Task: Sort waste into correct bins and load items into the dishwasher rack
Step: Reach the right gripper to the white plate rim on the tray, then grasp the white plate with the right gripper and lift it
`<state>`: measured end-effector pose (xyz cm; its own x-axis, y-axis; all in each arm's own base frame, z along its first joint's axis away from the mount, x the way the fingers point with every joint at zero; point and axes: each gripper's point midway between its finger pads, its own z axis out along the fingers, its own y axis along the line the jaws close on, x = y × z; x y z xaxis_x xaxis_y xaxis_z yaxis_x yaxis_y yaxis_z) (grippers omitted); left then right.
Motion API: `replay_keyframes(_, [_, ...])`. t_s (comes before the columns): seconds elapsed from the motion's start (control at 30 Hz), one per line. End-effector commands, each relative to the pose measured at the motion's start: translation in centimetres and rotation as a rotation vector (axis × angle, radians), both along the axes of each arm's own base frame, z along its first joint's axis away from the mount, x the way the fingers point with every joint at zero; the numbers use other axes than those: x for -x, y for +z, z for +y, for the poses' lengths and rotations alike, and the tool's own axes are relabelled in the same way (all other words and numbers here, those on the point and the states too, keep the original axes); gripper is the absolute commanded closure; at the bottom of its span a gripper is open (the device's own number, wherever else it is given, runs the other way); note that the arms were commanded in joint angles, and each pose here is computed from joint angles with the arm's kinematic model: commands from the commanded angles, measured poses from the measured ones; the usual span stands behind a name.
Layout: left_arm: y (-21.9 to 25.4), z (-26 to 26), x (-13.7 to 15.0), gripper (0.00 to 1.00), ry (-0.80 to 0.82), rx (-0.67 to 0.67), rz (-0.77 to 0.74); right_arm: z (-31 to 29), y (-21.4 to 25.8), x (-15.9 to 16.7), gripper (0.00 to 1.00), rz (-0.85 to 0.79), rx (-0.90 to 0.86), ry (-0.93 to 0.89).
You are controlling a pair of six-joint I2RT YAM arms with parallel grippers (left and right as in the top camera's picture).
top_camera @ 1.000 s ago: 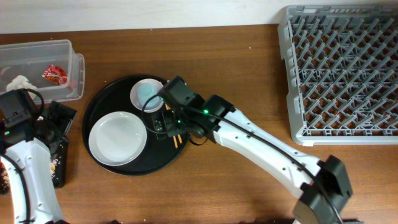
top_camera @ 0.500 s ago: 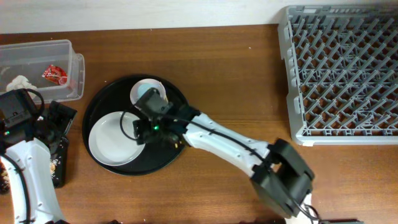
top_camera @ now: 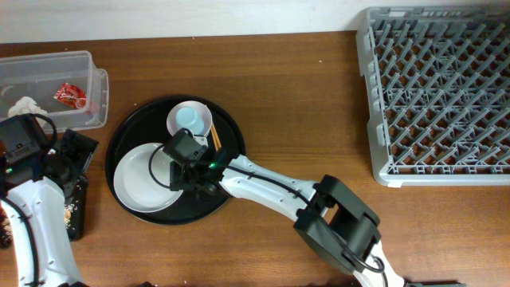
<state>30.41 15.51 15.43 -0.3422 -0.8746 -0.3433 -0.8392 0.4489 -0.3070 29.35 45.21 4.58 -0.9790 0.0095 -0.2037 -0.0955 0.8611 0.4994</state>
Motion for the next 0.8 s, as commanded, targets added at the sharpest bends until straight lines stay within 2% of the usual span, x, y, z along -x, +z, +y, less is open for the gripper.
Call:
replay_keyframes(0.0, [0.7, 0.1, 0.0, 0.01, 0.014, -0.004, -0.021, 0.4, -1.5, 0.4, 0.46, 0.018, 0.014, -0.004])
replay_keyframes(0.13, [0.7, 0.1, 0.0, 0.01, 0.014, -0.004, -0.021, 0.4, -1.9, 0.7, 0.47, 0.025, 0.023, 0.000])
replay_keyframes(0.27, [0.7, 0.1, 0.0, 0.01, 0.014, -0.005, -0.022, 1.1, -2.4, 1.8, 0.53, 0.050, 0.013, 0.030])
replay_keyframes(0.63, [0.7, 0.1, 0.0, 0.01, 0.014, -0.005, -0.021, 1.1, -3.7, 2.0, 0.55, 0.078, 0.026, -0.005])
replay_keyframes(0.77, [0.7, 0.1, 0.0, 0.01, 0.014, -0.004, -0.021, 0.9, -3.8, 1.7, 0.79, 0.070, 0.033, -0.015])
